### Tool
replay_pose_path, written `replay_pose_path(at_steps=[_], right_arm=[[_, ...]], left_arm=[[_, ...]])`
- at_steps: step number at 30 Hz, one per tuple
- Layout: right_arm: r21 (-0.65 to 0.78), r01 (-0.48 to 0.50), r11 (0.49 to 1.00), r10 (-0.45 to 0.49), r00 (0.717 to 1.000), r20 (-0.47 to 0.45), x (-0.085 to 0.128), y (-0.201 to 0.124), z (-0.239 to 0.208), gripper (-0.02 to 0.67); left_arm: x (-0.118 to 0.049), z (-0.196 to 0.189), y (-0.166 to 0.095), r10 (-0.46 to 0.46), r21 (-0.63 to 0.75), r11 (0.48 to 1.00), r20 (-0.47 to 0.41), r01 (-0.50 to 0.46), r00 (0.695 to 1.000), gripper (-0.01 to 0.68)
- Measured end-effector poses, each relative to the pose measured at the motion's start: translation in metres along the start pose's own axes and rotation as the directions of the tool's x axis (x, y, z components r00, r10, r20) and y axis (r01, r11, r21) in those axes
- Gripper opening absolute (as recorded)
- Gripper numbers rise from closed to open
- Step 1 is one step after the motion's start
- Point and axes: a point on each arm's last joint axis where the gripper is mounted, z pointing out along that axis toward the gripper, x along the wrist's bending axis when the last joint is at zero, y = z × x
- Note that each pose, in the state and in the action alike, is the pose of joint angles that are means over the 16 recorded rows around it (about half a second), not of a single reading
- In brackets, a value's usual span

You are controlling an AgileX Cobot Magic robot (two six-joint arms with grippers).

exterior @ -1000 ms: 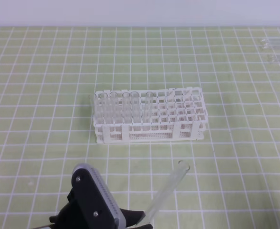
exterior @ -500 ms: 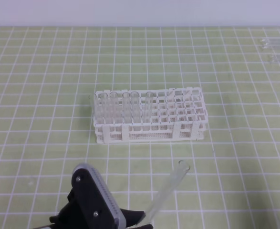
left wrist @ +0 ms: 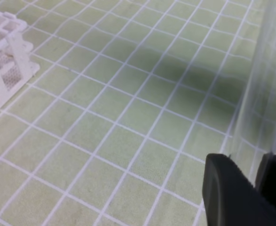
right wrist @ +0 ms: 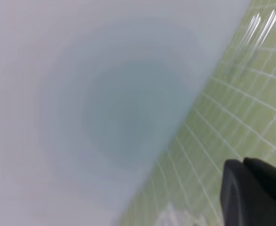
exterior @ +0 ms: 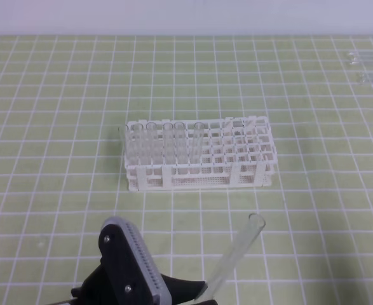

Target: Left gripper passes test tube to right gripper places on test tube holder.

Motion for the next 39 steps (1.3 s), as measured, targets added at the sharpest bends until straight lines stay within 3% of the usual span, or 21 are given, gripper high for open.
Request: replay_pose_path(at_steps=[3,6,11,16,21,28,34,39], right_arm=[[0.097,0.113,0.989,-0.112,0.994,-0.014,0.002,-0.008,-0.001,-0.018],[0.188,0.248,0.950,-0.241,0.969,-0.064,0.008,-0.015,-0.002,-0.018],[0.267,0.456,0.849,-0.412,0.887,-0.206,0.028,-0.021,-0.007,-0.017],[0.274,0.601,0.751,-0.492,0.786,-0.374,0.060,-0.021,-0.011,0.005],[0.252,0.690,0.678,-0.498,0.684,-0.533,0.094,-0.019,-0.012,0.088],[0.243,0.752,0.613,-0.423,0.572,-0.703,0.128,-0.020,-0.004,0.279],[0.232,0.785,0.574,-0.361,0.497,-0.789,0.141,-0.023,0.004,0.411],[0.227,0.809,0.542,-0.329,0.453,-0.829,0.143,-0.025,0.007,0.450]], left_arm=[[0.000,0.000,0.000,-0.001,-0.003,1.000,0.001,0.001,1.000,0.062],[0.000,0.000,0.001,-0.004,-0.005,1.000,0.003,0.004,1.000,0.062],[-0.001,0.000,0.001,-0.007,-0.014,1.000,0.009,0.007,1.000,0.073],[-0.002,0.000,0.003,-0.011,-0.035,0.999,0.021,0.011,1.000,0.056],[-0.003,0.000,0.005,-0.011,-0.052,0.999,0.032,0.013,0.999,0.062],[-0.004,0.003,0.005,-0.016,-0.055,0.998,0.046,0.018,0.999,0.056],[-0.007,0.012,0.004,-0.024,-0.068,0.997,0.083,0.029,0.996,0.039],[-0.011,0.023,0.003,-0.031,-0.084,0.996,0.131,0.042,0.991,0.039]])
